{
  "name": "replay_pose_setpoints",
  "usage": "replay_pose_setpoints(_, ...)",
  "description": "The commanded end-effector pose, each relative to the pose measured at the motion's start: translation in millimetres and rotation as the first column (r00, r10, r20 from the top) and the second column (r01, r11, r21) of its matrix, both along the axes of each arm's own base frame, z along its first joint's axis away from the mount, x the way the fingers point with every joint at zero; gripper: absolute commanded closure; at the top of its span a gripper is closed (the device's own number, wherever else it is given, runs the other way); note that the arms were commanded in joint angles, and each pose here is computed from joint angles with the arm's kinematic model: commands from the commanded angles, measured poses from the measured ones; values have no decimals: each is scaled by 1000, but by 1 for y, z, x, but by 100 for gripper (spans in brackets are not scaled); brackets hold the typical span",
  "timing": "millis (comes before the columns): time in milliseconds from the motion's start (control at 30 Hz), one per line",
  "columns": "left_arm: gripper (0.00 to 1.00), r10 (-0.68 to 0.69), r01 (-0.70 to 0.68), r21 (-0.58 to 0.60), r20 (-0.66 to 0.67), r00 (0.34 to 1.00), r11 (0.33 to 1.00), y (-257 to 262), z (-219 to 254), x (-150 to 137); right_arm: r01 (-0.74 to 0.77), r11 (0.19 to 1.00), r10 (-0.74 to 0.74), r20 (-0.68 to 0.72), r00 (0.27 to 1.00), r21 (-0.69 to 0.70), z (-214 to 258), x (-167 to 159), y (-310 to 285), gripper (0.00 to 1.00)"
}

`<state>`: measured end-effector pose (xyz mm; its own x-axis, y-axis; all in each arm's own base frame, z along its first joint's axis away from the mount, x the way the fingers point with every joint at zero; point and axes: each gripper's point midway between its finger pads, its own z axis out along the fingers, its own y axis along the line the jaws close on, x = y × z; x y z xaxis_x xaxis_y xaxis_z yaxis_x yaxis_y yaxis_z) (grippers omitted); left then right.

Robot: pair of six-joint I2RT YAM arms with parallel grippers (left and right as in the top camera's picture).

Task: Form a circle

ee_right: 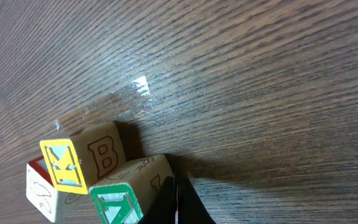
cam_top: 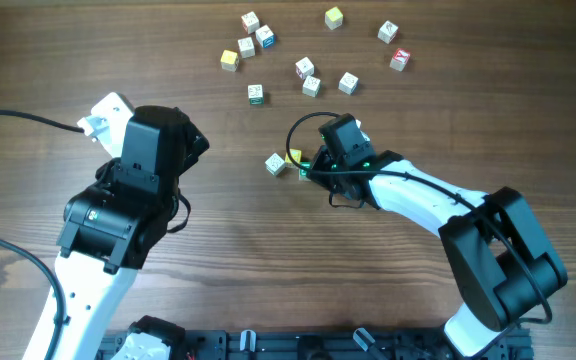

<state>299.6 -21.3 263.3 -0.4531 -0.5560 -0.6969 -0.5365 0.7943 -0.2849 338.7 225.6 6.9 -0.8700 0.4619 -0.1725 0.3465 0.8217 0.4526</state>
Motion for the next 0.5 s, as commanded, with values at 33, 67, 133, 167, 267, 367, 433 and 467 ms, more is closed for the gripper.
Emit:
replay_pose_setpoints(33,0,10,-10,19,12,1000,1000,5,5,2,-21,1000,21,7,1000,4,2,-1,1,96)
replay_pose_setpoints(67,0,10,-10,19,12,1000,1000,5,5,2,-21,1000,21,7,1000,4,2,-1,1,96)
replay_pose_setpoints(133,0,10,-10,19,12,1000,1000,5,5,2,-24,1000,24,8,1000,7,3,-1,2,96)
replay_pose_setpoints(167,0,10,-10,19,12,1000,1000,5,5,2,-29,999,29,7,1000,15,3,-1,4,96)
replay_pose_setpoints(267,0,10,-10,19,12,1000,1000,5,5,2,-35,999,35,10,999,21,4,-1,5,96)
replay_pose_setpoints(367,0,10,-10,19,12,1000,1000,5,5,2,-44,999,44,13,999,22,4,-1,6,96)
replay_pose_setpoints(433,0,10,-10,19,12,1000,1000,5,5,2,-46,999,45,14,999,22,4,-1,6,96)
replay_pose_setpoints(467,0,10,-10,19,12,1000,1000,5,5,2,-52,998,51,15,999,22,4,-1,6,96)
